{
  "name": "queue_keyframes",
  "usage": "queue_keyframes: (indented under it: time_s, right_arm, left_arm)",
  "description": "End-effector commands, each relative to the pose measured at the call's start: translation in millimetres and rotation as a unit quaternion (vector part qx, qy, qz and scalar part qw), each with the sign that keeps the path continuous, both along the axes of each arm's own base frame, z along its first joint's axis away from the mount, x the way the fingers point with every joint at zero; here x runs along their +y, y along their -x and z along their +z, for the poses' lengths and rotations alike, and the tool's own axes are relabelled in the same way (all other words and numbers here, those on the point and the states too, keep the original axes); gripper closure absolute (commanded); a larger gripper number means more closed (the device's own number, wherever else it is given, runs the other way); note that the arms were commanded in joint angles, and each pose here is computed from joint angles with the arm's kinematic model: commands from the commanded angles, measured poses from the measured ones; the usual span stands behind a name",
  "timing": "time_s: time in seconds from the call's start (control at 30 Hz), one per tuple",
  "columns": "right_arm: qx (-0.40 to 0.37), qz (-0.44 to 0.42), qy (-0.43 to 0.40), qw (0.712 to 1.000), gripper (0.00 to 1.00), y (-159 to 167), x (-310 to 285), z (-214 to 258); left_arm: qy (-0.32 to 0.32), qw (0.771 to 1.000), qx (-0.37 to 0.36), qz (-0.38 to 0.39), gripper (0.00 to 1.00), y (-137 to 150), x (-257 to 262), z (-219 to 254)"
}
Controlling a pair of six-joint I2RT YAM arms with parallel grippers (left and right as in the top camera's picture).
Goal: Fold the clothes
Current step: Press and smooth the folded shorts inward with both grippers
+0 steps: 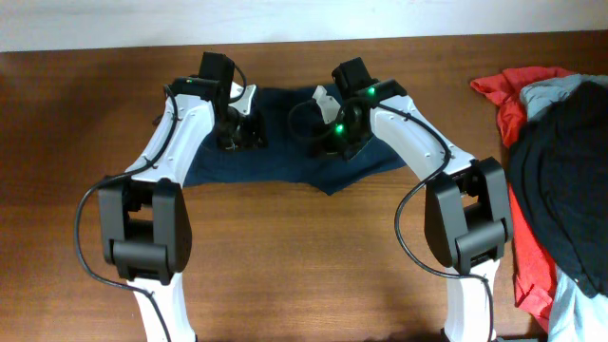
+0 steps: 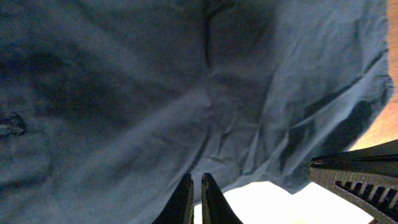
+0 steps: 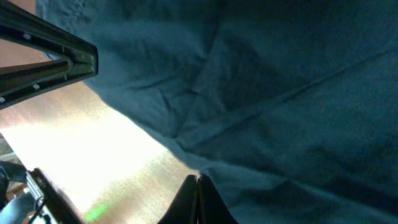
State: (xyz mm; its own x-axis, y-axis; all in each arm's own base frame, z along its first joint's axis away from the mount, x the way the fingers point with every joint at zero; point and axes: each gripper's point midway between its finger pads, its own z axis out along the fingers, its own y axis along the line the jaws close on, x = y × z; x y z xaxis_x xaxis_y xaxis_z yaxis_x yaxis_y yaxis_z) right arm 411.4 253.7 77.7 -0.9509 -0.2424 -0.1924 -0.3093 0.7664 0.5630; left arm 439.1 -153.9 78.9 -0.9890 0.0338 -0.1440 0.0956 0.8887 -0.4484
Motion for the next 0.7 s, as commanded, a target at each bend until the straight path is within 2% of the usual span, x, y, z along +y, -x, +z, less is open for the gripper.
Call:
queue_keyframes:
  time_s: [0.0, 0.33, 0.5, 0.67]
  right_arm:
    - [0.003, 0.005, 0.007, 1.0, 0.96, 5, -1, -12]
    - [0.04, 0.002, 0.024, 0.999, 0.96, 10, -4, -54]
    - [0.062, -0.002, 0.05, 0.997, 0.96, 14, -11, -80]
    - [0.079, -0.012, 0.055, 0.995, 0.96, 16, -22, -81]
  left_arm:
    - [-0.011, 0.999, 0.044, 0.005, 0.93, 8, 3, -32]
    - [-0.03, 0.994, 0.104, 0.006, 0.93, 21, 8, -80]
    - [-0.059, 0.992, 0.114, 0.008, 0.93, 23, 17, -95]
    - [-0.081, 0.99, 0.113, 0.011, 0.94, 23, 25, -100]
